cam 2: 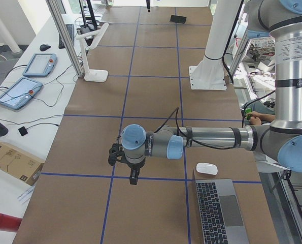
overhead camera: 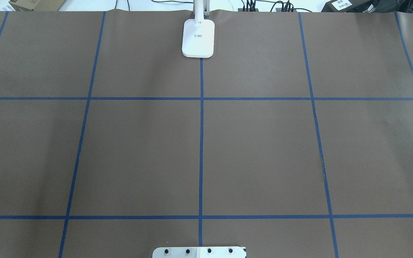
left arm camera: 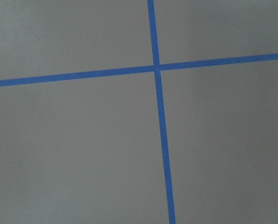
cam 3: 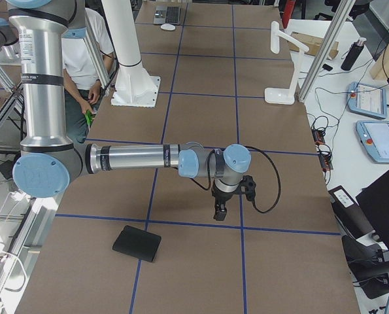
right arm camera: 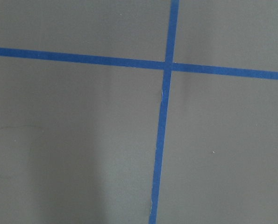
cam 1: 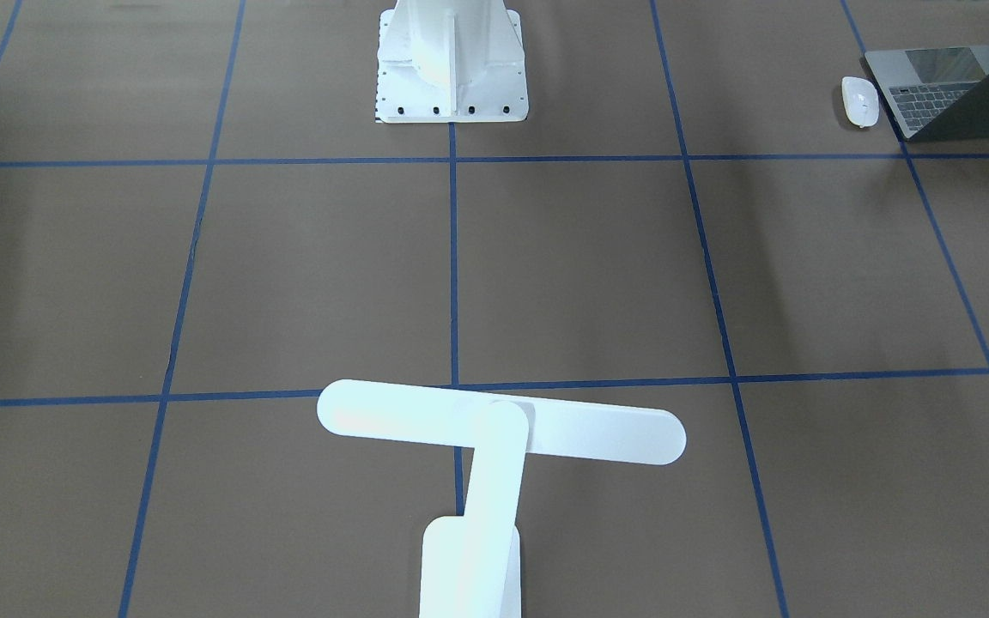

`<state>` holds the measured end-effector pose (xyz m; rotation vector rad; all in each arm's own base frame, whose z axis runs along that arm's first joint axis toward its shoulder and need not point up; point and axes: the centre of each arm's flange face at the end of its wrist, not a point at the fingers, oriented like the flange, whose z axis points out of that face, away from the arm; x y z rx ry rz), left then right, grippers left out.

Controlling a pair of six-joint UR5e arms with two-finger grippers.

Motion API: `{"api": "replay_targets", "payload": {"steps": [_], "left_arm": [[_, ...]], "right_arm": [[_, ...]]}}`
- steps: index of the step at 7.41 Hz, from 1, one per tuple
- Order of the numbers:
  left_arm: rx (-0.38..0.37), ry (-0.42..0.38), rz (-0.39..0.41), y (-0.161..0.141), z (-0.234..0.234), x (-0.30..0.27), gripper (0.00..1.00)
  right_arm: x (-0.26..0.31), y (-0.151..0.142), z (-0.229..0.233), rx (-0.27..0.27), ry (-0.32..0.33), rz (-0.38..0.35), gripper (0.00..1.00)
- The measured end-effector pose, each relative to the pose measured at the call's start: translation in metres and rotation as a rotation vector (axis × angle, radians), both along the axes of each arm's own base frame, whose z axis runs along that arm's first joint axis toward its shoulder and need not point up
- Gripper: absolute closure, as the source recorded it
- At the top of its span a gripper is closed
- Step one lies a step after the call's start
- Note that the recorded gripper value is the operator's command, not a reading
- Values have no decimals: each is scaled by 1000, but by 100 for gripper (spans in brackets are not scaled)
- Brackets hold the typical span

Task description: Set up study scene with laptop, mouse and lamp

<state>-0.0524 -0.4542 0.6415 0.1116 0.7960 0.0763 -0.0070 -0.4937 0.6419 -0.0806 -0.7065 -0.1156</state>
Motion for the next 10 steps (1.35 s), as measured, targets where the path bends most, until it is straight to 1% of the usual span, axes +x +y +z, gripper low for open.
{"api": "replay_targets", "payload": {"steps": [2, 4, 6, 7, 8, 10], "left_arm": [[17, -1, -2, 0, -9, 1, 0], [16, 1, -3, 2, -10, 1, 0], [17, 6, -4, 3, -11, 1, 0], [19, 6, -4, 4, -11, 0, 0], [21, 6, -3, 6, -11, 0, 0], [23, 12, -3, 7, -13, 0, 0]], "right_arm": [[-1, 1, 1, -8, -15, 3, 1], [-1, 1, 2, -9, -25, 8, 1], [-2, 4, 2, 13, -49, 43, 1], [-1, 14, 8, 33, -68, 57, 1], [0, 25, 15, 59, -81, 63, 1], [1, 35, 22, 89, -91, 64, 1]]}}
